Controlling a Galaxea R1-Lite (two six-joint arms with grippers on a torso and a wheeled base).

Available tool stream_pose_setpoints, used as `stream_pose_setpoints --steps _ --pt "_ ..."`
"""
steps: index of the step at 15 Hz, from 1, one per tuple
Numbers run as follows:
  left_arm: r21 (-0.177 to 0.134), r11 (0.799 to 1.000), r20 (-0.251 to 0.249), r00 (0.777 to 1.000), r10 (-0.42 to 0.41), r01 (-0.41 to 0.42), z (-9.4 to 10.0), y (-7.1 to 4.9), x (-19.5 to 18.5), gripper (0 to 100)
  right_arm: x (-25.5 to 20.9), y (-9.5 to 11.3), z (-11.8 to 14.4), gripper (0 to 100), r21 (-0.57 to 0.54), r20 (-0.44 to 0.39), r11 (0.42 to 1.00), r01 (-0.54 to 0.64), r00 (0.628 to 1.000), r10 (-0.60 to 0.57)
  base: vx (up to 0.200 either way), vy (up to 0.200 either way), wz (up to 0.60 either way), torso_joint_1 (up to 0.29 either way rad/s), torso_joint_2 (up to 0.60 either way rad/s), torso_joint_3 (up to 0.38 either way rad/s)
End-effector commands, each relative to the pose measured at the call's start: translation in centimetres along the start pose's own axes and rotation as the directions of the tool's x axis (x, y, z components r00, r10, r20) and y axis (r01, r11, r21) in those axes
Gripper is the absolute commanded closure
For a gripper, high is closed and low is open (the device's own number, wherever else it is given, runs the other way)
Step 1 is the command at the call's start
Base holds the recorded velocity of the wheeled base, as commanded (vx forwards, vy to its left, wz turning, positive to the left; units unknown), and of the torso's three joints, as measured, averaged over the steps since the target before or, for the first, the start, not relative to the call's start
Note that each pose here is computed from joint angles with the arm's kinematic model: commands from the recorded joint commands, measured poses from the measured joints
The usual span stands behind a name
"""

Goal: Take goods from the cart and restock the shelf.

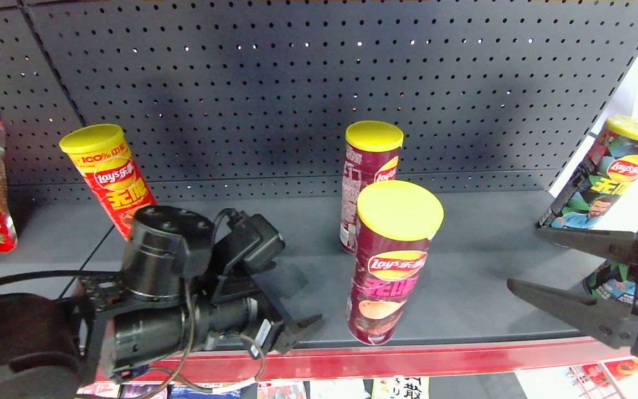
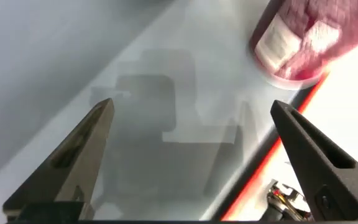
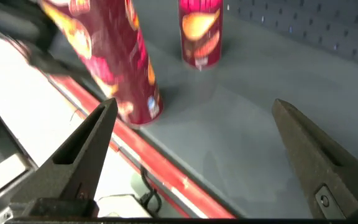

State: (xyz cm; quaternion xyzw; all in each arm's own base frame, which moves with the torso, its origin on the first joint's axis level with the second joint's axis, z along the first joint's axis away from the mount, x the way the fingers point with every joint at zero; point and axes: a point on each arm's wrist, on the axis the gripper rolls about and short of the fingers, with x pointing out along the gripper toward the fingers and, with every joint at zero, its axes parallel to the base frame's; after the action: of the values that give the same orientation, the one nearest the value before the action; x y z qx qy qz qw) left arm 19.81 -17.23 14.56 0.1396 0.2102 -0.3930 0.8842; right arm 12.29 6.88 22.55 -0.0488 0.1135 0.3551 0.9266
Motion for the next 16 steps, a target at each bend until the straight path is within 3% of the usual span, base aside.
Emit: stream_pose_setpoints --steps 1,2,4,5,6,9,11,14,16 --pt "-0.019 0.995 0.095 0.991 0.098 -0.097 -0.9 0.3 -6.3 0 -1.8 0.6 -1.6 0 -0.005 0.008 1.000 0.002 1.000 -0.002 0.000 0.000 0.00 0.000 0.00 0.000" --pt "-0.034 0.992 0.129 0.984 0.125 -0.121 -1.3 0.1 -8.3 0 -2.7 0.9 -2.3 0 -0.010 0.022 1.000 0.003 1.000 -0.003 0.000 0.000 0.00 0.000 0.00 0.000" --pt "-0.053 0.985 0.147 0.974 0.170 -0.164 -2.2 -0.2 -10.8 0 -4.0 1.3 -3.3 0 -0.016 0.041 1.000 0.007 0.999 -0.006 0.000 0.000 0.00 0.000 0.00 0.000" --pt "-0.124 0.959 0.127 0.954 0.270 -0.255 -4.1 -0.7 -14.3 0 -6.0 1.8 -4.8 0 -0.019 0.079 0.999 0.051 0.996 -0.050 0.000 0.000 0.00 0.000 0.00 0.000" --pt "-0.172 0.937 0.111 0.940 0.324 -0.303 -5.2 -1.0 -16.1 0 -7.4 2.1 -6.2 0 -0.013 0.098 0.995 0.098 0.991 -0.096 0.000 0.000 0.00 0.000 0.00 0.000" --pt "-0.219 0.866 0.034 0.883 0.467 -0.450 -8.2 -1.6 -19.8 0 -10.3 3.1 -9.8 0 0.006 0.098 0.982 0.187 0.978 -0.187 0.000 0.000 0.00 0.000 0.00 0.000" --pt "-0.268 0.777 -0.007 0.807 0.590 -0.570 -10.8 -2.2 -21.7 0 -12.4 4.3 -12.6 0 0.054 0.028 0.947 0.318 0.947 -0.319 0.000 0.000 0.00 0.000 0.00 0.000" --pt "-0.337 0.626 -0.073 0.683 0.727 -0.703 -13.7 -3.1 -22.3 0 -12.9 4.8 -13.7 0 0.089 -0.011 0.877 0.472 0.881 -0.473 0.000 0.000 0.00 0.000 0.00 0.000" --pt "-0.354 0.588 -0.079 0.650 0.756 -0.727 -15.9 -4.1 -22.3 0 -12.8 4.8 -13.8 0 0.105 -0.045 0.796 0.595 0.803 -0.594 0.000 0.000 0.00 0.000 0.00 0.000"
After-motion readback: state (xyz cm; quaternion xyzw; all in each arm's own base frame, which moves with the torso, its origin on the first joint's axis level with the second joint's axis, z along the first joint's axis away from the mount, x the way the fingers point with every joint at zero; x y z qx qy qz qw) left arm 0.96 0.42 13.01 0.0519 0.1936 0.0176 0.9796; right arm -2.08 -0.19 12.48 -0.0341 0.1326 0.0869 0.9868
